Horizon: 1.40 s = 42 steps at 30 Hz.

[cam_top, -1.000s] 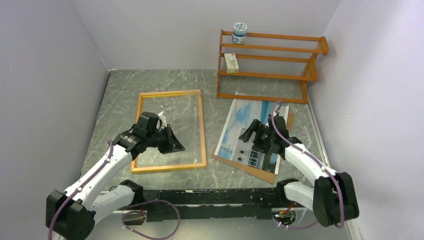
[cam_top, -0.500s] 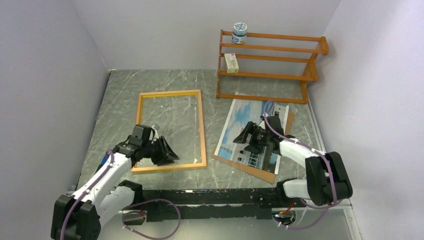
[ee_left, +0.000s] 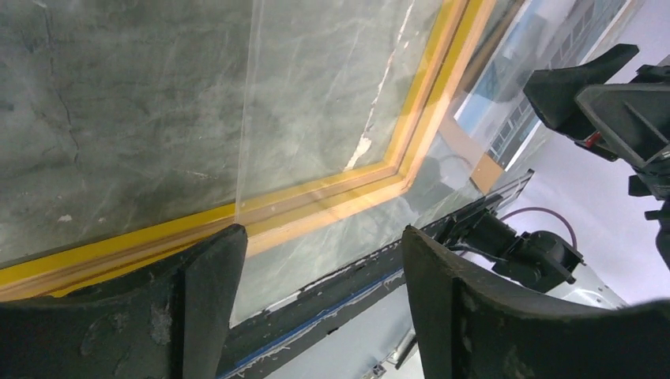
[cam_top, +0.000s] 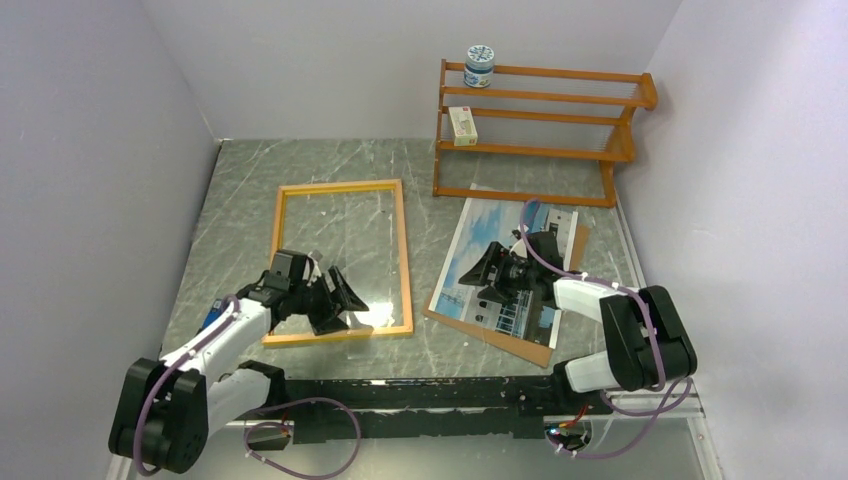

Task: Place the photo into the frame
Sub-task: Place the photo frame item at the center of the board, then pick up the photo frame item at the center of the board.

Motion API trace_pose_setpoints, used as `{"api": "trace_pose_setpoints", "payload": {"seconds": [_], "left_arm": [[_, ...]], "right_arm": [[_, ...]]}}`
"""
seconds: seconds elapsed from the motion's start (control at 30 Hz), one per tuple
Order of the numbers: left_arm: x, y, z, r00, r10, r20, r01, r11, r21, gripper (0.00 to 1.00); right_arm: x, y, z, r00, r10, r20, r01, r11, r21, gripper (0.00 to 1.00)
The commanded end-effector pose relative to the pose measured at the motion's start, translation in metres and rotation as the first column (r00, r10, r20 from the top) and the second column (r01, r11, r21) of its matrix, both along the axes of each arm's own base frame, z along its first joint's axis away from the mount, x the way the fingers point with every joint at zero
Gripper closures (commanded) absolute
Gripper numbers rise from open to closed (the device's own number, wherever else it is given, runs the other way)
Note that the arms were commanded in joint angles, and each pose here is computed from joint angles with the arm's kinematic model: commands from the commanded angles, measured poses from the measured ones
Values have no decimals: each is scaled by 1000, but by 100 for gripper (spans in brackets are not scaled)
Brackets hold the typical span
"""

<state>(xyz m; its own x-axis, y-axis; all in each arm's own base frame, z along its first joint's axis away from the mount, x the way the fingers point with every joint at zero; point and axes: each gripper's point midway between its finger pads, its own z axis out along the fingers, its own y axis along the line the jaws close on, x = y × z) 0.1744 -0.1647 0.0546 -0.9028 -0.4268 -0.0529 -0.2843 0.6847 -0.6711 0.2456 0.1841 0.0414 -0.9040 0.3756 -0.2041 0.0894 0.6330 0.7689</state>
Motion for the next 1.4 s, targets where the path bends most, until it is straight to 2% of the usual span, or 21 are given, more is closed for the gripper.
{"api": "trace_pose_setpoints", "payload": {"seconds": [0.0,0.13,0.23,0.43,0.63,0.83,1.1,1.2,1.37], "left_arm": [[18,17,-1,997,62,48,-67,991,112,17],[32,28,16,986,85,147,-109,980,164,6],[37,33,17,978,101,183,-135,974,181,6],[46,5,-4,987,65,145,-72,996,46,6],[41,-10,-15,989,48,137,-40,997,-60,20],[43,-23,6,962,55,267,1,979,-204,33],[49,-30,41,939,31,343,65,962,-265,95],[47,-30,62,933,14,361,91,958,-271,97],[45,-26,121,917,-14,399,121,962,-244,97]], "right_arm": [[-22,-11,-34,995,-12,-100,4,997,-82,20],[-22,-16,-37,995,-19,-97,8,993,-114,20],[-22,-18,-40,995,-23,-96,10,991,-131,20],[-26,-16,-42,995,-7,-99,-5,993,-120,20],[-29,-13,-40,996,13,-93,-22,996,-92,20],[-33,-7,-38,995,32,-92,-36,998,-51,20],[-28,-3,-24,998,16,-54,-16,1000,-7,20],[-21,0,-10,1000,-16,-23,17,999,38,18],[-6,3,23,995,-92,41,87,991,99,10]]}}
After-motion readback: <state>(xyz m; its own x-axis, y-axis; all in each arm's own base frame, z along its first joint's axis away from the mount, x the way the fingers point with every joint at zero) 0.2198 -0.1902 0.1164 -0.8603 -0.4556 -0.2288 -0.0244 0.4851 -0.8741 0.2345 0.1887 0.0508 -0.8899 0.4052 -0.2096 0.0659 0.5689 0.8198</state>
